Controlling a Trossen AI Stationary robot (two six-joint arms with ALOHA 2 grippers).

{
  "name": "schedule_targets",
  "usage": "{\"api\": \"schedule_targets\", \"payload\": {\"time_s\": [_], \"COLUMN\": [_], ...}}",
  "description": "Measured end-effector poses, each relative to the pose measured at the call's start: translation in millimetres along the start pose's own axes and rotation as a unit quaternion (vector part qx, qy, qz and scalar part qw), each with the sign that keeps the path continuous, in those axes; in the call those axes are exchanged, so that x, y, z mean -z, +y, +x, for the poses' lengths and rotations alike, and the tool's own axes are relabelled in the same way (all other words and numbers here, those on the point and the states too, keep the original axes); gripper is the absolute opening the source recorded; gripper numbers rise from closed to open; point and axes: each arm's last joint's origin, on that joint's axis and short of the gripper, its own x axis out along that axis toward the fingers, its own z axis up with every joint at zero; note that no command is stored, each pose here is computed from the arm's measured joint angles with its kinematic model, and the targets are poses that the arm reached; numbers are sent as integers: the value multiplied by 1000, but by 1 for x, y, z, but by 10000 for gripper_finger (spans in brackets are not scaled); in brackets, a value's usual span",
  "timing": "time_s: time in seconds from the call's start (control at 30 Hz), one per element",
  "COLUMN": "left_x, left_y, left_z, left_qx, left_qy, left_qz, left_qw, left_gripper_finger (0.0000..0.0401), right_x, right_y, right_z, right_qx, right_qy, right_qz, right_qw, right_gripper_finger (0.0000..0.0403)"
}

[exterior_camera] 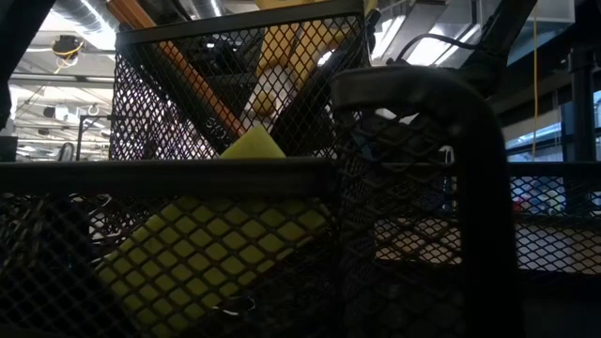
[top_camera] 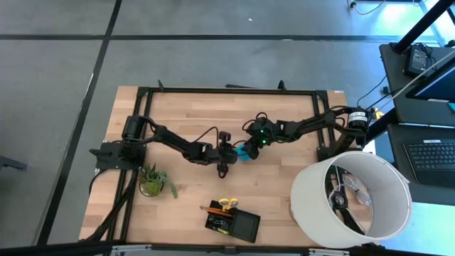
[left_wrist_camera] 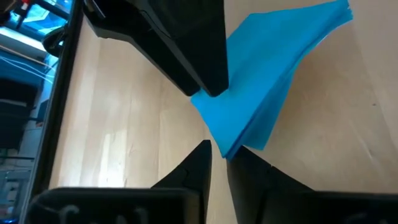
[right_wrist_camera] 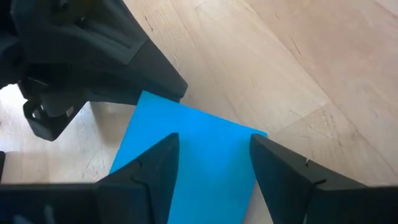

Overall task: Pick and place office supplies into organizer
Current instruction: Put the blue sticky notes into the black desk organizer

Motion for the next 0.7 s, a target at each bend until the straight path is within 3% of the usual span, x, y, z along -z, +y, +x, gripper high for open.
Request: {"api": "schedule_targets", "payload": {"time_s": [0.27,0.7], "left_x": [-7,-10], "left_y": [-4,-10], "left_z": [-4,-8], "left_qx": [-11,-6], "left_qy": [-23,-31], "left_qz": [-1,25], "left_qw": [1000,999], "left_gripper_finger": [27,58], "right_x": [0,0], "right_y": [0,0], "right_z": [0,0], "right_qx": [0,1], "right_qy": [0,-1], "right_qz": [-1,-1], "right_qw": [1000,1000], "right_gripper_finger": [200,200]}}
